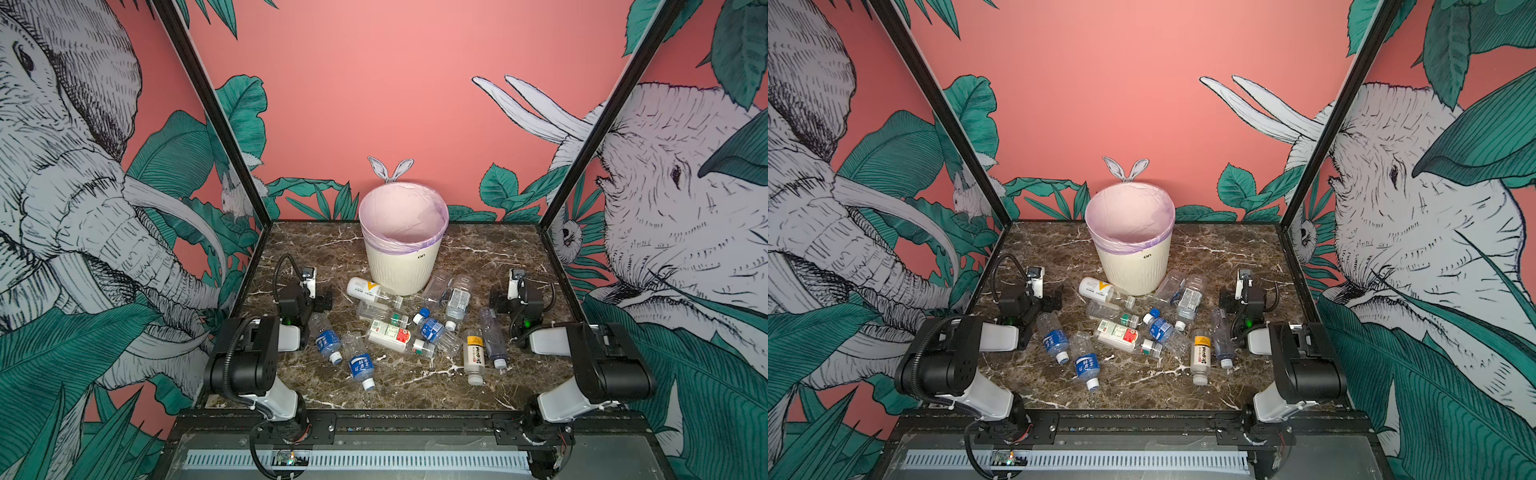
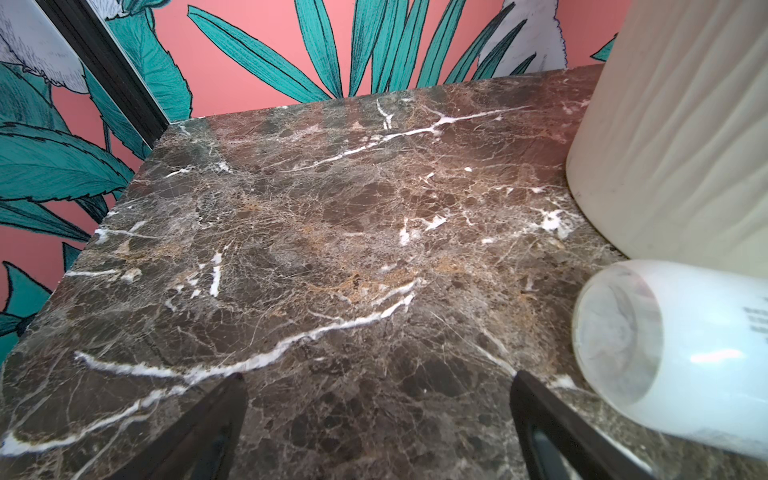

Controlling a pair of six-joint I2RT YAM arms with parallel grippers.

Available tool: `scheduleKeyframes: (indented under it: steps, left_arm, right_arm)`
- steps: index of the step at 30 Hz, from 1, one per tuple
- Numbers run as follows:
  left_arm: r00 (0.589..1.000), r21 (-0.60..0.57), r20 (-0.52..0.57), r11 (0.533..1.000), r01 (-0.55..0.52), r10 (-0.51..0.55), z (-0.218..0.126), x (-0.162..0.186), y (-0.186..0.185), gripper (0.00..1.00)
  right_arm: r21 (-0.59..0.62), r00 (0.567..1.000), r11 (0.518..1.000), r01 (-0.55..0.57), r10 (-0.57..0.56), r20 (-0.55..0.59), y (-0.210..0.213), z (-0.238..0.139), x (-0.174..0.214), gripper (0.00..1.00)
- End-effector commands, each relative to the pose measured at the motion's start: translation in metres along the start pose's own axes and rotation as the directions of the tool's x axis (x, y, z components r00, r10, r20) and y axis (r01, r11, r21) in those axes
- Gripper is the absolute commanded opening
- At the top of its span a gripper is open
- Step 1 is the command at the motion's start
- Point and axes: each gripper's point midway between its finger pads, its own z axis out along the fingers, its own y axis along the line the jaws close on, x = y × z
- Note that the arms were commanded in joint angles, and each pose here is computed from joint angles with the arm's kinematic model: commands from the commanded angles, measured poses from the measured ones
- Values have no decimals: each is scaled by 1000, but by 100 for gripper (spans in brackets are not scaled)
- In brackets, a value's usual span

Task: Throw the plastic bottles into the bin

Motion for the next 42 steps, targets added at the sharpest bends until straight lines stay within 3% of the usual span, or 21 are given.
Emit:
scheduleKeyframes:
  steps: [1, 21, 31, 37, 40, 42]
  left_arm:
    - [999, -9, 35, 1000, -13, 13, 0, -14, 2, 100]
    - [999, -17, 42, 1000, -14, 15, -1, -16, 3, 100]
    - [999, -237, 38, 971, 39, -30, -40, -42, 27, 100]
    - [973, -343, 73, 910, 232, -221, -72, -63, 46, 100]
    - [950, -314, 12, 901, 301, -313, -76, -64, 39, 100]
    - [942, -224, 15, 917, 329, -335, -77, -72, 24, 100]
  right_arm:
    - [-4, 999, 1000, -11, 11, 44, -1, 2, -15, 99]
    - [11, 999, 1000, -13, 13, 53, -3, 1, -15, 99]
    - [188, 996, 979, -85, 78, 43, -37, -16, -29, 99]
    - [342, 975, 920, -194, 219, -36, -64, -35, -35, 99]
    - [413, 922, 859, -303, 374, -101, -69, -45, -31, 99]
    - [484, 870, 801, -353, 472, -145, -73, -56, -23, 99]
